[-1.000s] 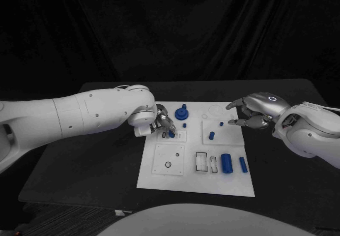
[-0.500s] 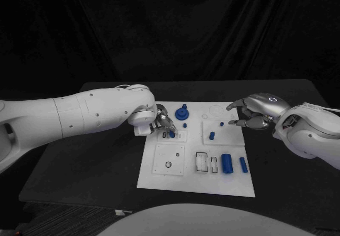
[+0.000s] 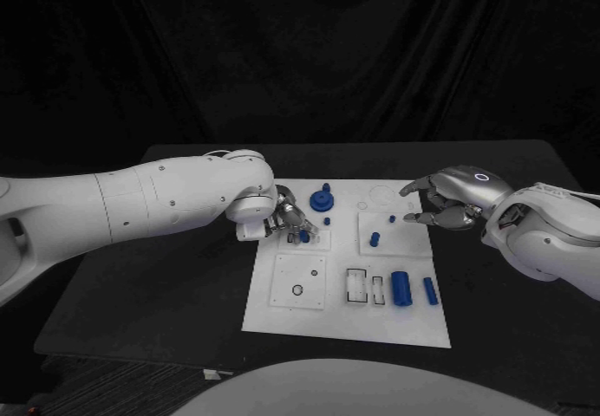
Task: Assemble the parts on the task board
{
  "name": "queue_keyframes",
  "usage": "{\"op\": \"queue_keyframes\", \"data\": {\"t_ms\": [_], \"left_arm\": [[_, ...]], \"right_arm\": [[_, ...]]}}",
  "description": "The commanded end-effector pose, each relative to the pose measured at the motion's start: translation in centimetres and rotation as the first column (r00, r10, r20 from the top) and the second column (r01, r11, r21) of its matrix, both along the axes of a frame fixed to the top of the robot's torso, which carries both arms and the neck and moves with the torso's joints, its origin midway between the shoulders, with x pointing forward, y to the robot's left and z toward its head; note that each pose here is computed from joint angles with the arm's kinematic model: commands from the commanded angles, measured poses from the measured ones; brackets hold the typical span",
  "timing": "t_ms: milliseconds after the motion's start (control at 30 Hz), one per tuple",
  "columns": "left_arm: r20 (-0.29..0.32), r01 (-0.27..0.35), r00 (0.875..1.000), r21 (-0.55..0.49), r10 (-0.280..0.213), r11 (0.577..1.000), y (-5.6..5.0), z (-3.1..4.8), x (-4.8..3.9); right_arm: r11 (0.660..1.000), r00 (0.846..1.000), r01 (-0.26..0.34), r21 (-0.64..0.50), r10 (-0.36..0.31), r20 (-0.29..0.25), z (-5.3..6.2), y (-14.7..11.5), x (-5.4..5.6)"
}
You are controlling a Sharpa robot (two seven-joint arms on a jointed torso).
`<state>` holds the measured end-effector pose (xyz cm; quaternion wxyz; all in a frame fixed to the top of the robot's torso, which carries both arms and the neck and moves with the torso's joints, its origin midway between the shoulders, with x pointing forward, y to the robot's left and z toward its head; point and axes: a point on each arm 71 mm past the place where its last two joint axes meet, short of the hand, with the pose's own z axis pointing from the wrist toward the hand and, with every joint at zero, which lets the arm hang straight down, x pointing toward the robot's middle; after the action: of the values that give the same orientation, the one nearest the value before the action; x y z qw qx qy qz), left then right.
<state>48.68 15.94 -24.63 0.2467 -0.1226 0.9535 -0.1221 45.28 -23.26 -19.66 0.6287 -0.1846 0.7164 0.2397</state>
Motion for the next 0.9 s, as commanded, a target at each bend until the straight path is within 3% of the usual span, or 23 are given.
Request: {"op": "queue_keyframes", "data": {"t_ms": [33,733,900], "left_arm": [[-0.015,0.009,1.000,0.003,-0.009,1.000,-0.1,-0.20,-0.22],[0.026,-0.010,1.000,-0.041,0.011,0.999,-0.2,0.15,-0.53],[0.070,0.004,0.998,-0.019,-0.002,1.000,0.3,0.84,-0.62]], "right_arm": [[1.000,1.000,0.011,-0.005,-0.011,-0.002,-0.1,-0.1,0.0],[1.000,1.000,0.014,-0.005,-0.014,-0.002,-0.1,-0.3,0.0],[1.000,1.000,0.017,-0.003,-0.017,0.000,-0.1,-0.4,-0.1]]}}
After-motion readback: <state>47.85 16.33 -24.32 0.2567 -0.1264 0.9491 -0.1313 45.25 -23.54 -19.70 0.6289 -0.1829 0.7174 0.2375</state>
